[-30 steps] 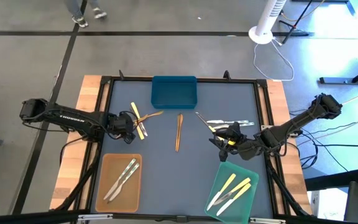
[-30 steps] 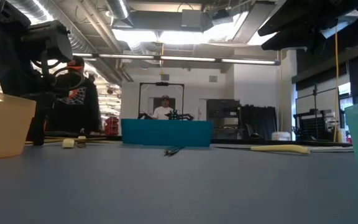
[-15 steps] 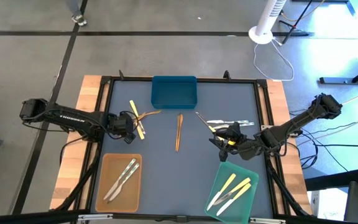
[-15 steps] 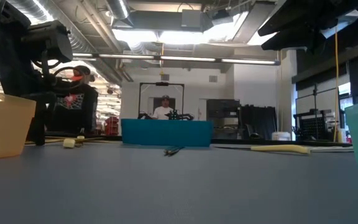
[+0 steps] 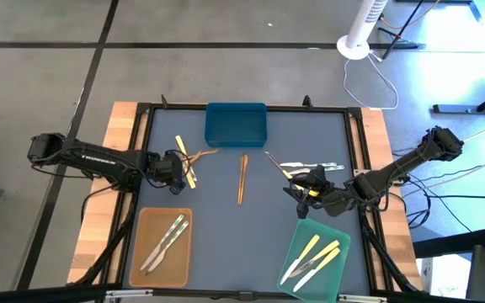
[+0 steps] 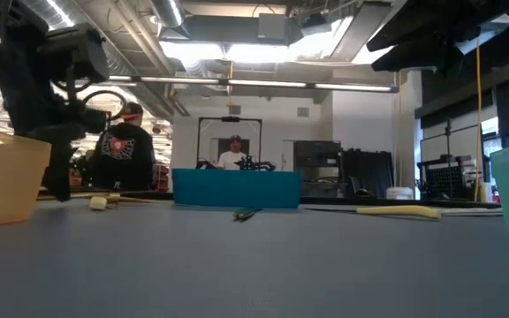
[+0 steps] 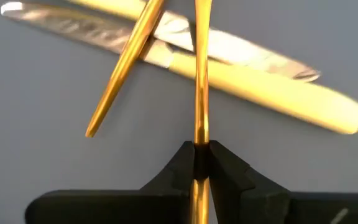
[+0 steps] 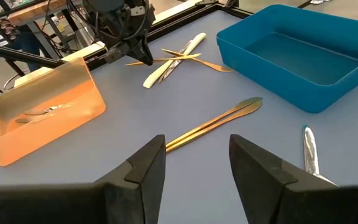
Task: Sort silverware by color (type)
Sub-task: Put the gold knife into the blue bin
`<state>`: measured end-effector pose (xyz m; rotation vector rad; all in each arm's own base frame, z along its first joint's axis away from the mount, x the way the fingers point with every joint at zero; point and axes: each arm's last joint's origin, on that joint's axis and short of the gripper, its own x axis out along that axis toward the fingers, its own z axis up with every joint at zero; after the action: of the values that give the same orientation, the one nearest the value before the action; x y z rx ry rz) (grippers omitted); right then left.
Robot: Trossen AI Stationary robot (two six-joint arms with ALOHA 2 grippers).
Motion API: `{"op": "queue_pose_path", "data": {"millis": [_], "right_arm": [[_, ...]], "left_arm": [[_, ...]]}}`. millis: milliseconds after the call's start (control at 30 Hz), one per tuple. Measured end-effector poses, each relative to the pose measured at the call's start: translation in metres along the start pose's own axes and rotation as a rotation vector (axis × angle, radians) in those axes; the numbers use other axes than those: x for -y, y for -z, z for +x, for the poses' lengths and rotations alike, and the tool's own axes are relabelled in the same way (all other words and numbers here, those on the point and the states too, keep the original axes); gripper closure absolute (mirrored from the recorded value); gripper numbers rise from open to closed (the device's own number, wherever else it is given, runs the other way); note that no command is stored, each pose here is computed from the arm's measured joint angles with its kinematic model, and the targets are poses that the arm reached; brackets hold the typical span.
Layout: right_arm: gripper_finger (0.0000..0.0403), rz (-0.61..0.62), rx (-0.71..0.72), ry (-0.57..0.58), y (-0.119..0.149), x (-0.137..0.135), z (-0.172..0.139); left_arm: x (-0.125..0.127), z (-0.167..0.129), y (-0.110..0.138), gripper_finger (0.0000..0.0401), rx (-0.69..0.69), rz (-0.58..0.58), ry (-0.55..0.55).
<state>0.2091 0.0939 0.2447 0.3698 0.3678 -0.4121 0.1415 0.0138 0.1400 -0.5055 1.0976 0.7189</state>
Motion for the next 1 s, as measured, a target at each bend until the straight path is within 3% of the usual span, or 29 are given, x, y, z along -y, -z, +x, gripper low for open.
{"op": "queue_pose_path", "data": {"millis": [233, 667, 833, 1000], "right_arm": [[0.0239, -0.001, 0.000, 0.000, 0.000, 0.000, 0.000], [0.0240, -0.001, -0.001, 0.000, 0.000, 0.000, 0.000], [0.0239, -0.001, -0.001, 0.001, 0.000, 0.000, 0.000], [0.0239, -0.001, 0.000, 0.000, 0.000, 0.000, 0.000]], "left_arm": [[0.007, -0.010, -0.010, 0.0377, 0.025, 0.017, 0.037], [0.028, -0.046, -0.043, 0.0378, 0.100, 0.089, 0.213], [0.036, -0.072, -0.065, 0.0377, 0.243, 0.107, 0.224], [0.046, -0.095, -0.091, 0.0379, 0.519, 0.145, 0.241]]}}
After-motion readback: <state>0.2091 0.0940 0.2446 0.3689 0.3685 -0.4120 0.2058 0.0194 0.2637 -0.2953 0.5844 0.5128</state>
